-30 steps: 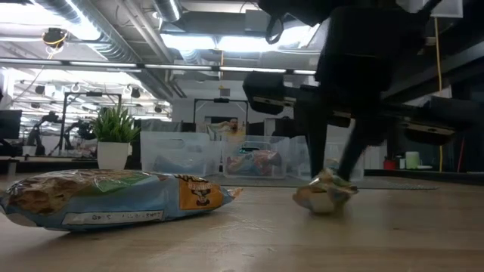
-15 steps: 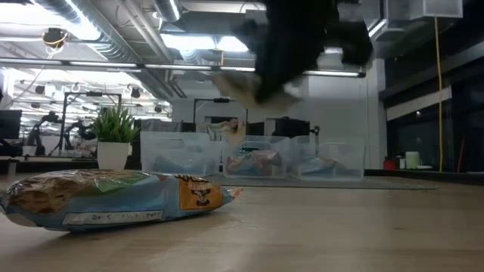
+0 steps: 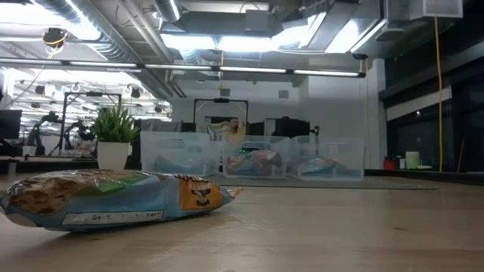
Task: Pick and place Granola Bars by type
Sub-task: Put the yellow granola bar into the right transparent bin
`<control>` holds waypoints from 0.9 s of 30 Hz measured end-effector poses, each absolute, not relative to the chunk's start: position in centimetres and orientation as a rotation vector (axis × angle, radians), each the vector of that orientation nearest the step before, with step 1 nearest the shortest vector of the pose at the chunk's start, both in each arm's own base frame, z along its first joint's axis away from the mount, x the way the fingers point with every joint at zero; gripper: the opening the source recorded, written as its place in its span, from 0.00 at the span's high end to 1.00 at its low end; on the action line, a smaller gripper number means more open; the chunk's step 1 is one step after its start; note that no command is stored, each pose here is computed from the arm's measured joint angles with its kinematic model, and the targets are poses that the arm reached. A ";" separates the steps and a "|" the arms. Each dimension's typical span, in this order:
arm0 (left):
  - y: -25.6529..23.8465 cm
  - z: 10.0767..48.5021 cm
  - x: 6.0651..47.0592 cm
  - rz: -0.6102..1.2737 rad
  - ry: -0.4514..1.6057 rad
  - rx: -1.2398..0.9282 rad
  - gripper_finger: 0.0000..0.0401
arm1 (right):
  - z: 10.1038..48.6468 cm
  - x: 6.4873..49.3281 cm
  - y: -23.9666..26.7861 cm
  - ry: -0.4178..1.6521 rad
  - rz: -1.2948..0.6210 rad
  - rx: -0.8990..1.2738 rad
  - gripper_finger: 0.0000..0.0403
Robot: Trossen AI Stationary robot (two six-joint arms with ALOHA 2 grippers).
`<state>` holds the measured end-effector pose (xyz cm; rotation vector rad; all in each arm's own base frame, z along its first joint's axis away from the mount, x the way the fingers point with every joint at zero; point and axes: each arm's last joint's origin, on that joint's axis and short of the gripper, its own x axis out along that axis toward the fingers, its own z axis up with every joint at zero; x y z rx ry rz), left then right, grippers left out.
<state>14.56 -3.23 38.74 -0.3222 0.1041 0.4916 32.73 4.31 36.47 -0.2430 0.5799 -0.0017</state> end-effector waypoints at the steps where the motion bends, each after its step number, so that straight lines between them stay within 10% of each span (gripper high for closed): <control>1: -3.2 38.7 14.6 0.492 0.104 -0.322 0.47 | 37.1 32.1 4.2 0.555 -0.012 -0.231 0.92; 27: -3.1 38.8 14.5 0.542 0.089 -0.314 0.47 | 42.7 20.8 -1.8 0.560 -0.367 -0.269 0.87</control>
